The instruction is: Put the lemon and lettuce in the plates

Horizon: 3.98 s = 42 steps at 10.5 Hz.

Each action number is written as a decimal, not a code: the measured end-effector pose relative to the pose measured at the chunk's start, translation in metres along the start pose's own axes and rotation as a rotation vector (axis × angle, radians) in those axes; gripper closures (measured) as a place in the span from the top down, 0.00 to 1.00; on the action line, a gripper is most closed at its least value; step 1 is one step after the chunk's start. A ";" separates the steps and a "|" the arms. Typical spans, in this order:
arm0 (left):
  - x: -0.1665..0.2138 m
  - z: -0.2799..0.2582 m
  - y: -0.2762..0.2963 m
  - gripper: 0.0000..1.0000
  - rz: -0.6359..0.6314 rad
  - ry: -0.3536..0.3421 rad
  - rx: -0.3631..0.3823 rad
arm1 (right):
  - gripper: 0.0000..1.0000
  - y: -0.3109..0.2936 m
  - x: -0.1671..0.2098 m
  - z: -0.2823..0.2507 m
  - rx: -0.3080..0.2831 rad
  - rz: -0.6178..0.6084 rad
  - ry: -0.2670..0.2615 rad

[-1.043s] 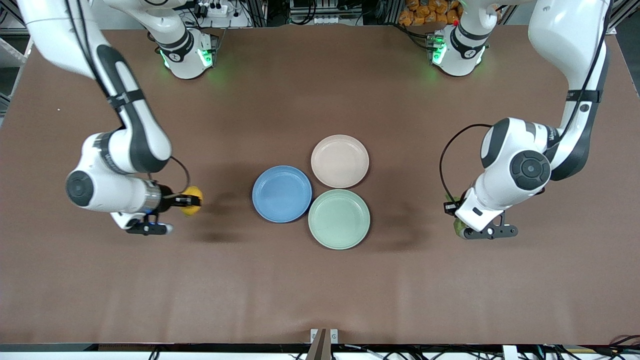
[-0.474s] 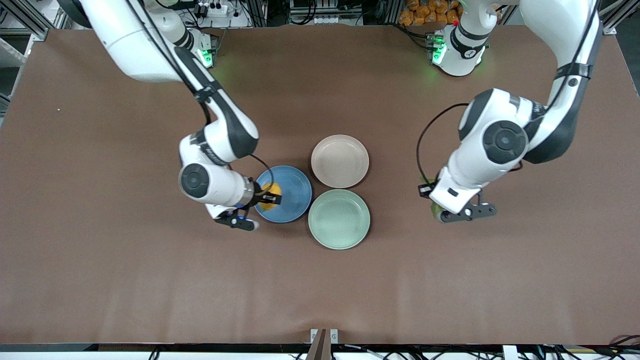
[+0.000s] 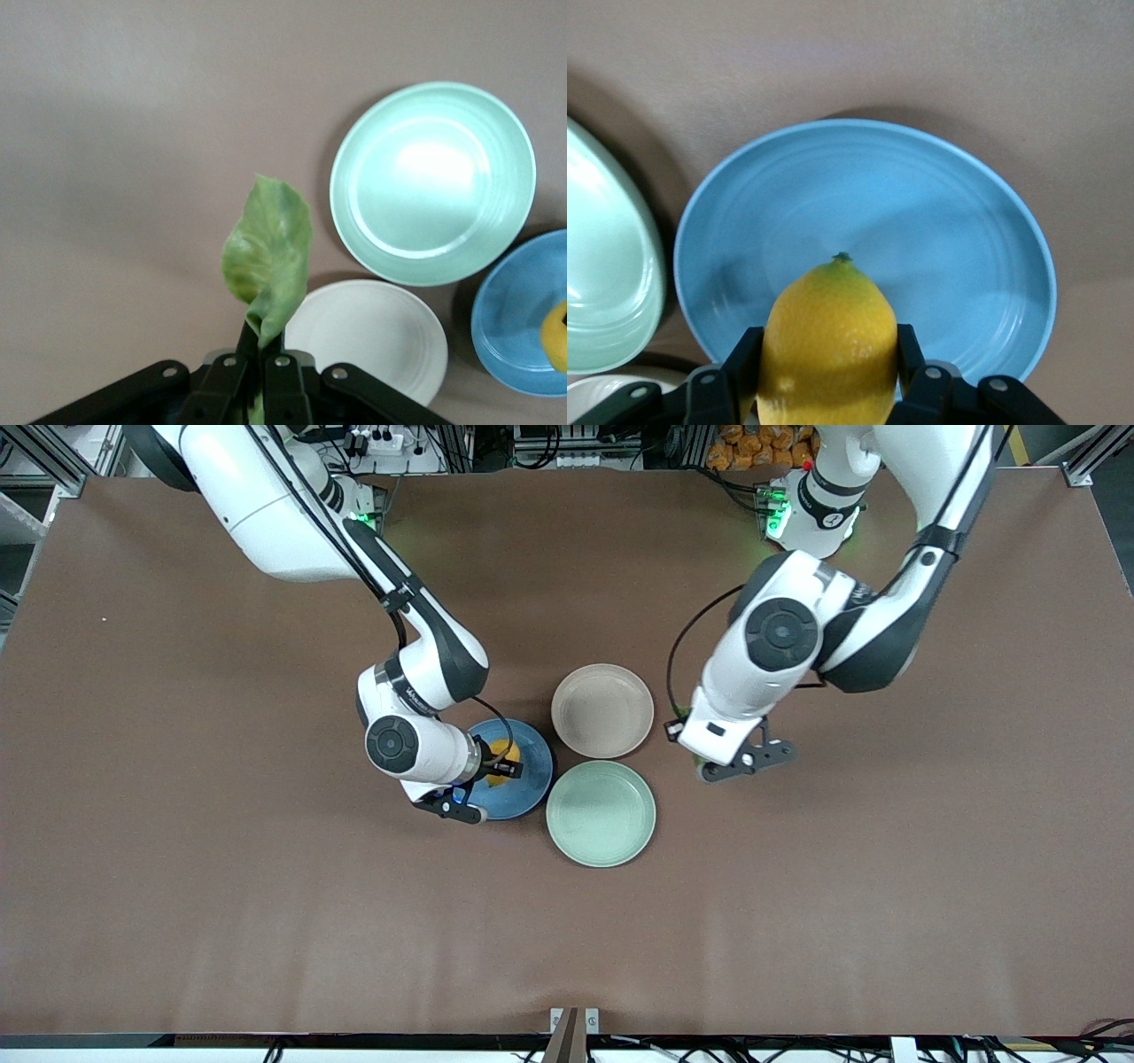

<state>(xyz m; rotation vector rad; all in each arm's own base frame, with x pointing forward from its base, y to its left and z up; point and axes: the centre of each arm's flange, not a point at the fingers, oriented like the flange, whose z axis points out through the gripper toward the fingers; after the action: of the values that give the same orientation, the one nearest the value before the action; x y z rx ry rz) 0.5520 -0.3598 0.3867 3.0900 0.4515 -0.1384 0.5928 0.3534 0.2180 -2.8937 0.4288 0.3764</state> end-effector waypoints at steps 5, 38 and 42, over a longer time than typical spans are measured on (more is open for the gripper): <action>-0.048 0.055 0.051 0.05 -0.119 -0.044 0.002 | 1.00 0.006 0.011 -0.015 0.006 -0.005 0.027; 0.118 -0.179 -0.202 1.00 0.062 0.199 -0.015 | 1.00 0.284 -0.013 -0.450 -0.225 -0.333 0.212; 0.130 -0.197 -0.253 1.00 0.141 0.194 -0.016 | 1.00 0.285 -0.012 -0.450 -0.225 -0.330 0.212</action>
<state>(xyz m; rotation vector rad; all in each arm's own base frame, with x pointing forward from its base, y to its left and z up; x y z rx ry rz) 0.6205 -0.0744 0.5705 3.1182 0.2355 0.1669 0.5928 -0.0121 0.6056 -3.1594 -0.0729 0.0685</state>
